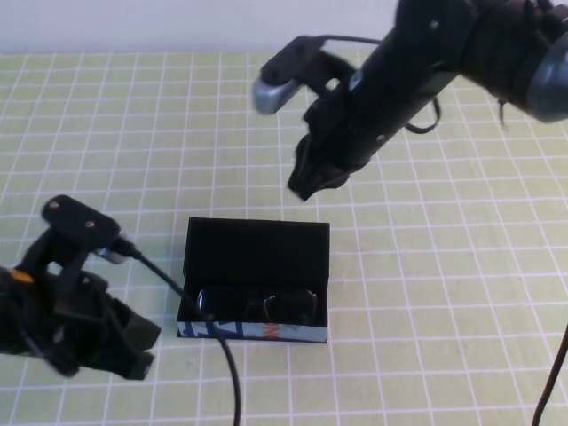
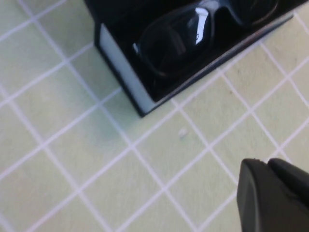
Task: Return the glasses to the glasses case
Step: Close the glasses case
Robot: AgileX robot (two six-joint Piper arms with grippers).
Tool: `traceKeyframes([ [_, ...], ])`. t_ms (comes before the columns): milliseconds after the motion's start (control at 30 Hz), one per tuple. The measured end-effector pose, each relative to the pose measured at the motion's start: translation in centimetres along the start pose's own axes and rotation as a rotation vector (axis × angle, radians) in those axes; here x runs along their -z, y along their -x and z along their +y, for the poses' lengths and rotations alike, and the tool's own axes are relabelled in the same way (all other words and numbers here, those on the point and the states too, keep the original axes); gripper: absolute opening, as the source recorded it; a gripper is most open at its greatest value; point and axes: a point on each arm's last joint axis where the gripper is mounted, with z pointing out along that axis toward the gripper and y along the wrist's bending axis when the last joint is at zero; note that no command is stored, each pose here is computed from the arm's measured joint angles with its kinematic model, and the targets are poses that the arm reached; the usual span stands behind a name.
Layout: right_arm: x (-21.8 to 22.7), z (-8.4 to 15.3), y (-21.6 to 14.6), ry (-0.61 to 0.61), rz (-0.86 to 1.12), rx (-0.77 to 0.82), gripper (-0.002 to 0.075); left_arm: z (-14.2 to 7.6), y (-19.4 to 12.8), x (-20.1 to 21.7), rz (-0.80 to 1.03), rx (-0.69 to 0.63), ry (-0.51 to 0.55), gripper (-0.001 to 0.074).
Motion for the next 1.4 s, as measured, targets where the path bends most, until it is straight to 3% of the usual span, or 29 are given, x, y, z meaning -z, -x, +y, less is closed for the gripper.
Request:
traceKeyframes([
  [200,-0.8,-5.2,-1.7,0.056,-0.065,-0.231,-0.0016,-0.7,1.0,-4.1,0.029,-0.027,-0.035,-0.0003],
  [400,-3.7,-7.8,-3.0,0.118,-0.078,-0.363,-0.0016,-1.1,1.3,-7.7,0.062,0.011,-0.050,-0.0003],
  [733,-8.7,-9.0,-4.2,0.190,-0.059,-0.465,-0.0016,-0.4,0.7,-10.9,0.110,0.166,-0.066,-0.0003],
  [1067,-9.5,-8.2,-3.9,0.336,-0.104,-0.457,-0.0016,-0.1,1.0,-11.1,0.075,0.190,-0.044,-0.0003],
  [1400,-10.8,-8.6,-4.1,0.285,-0.115,-0.446,-0.0016,0.0,1.1,-11.1,0.071,0.180,-0.040,-0.0003],
])
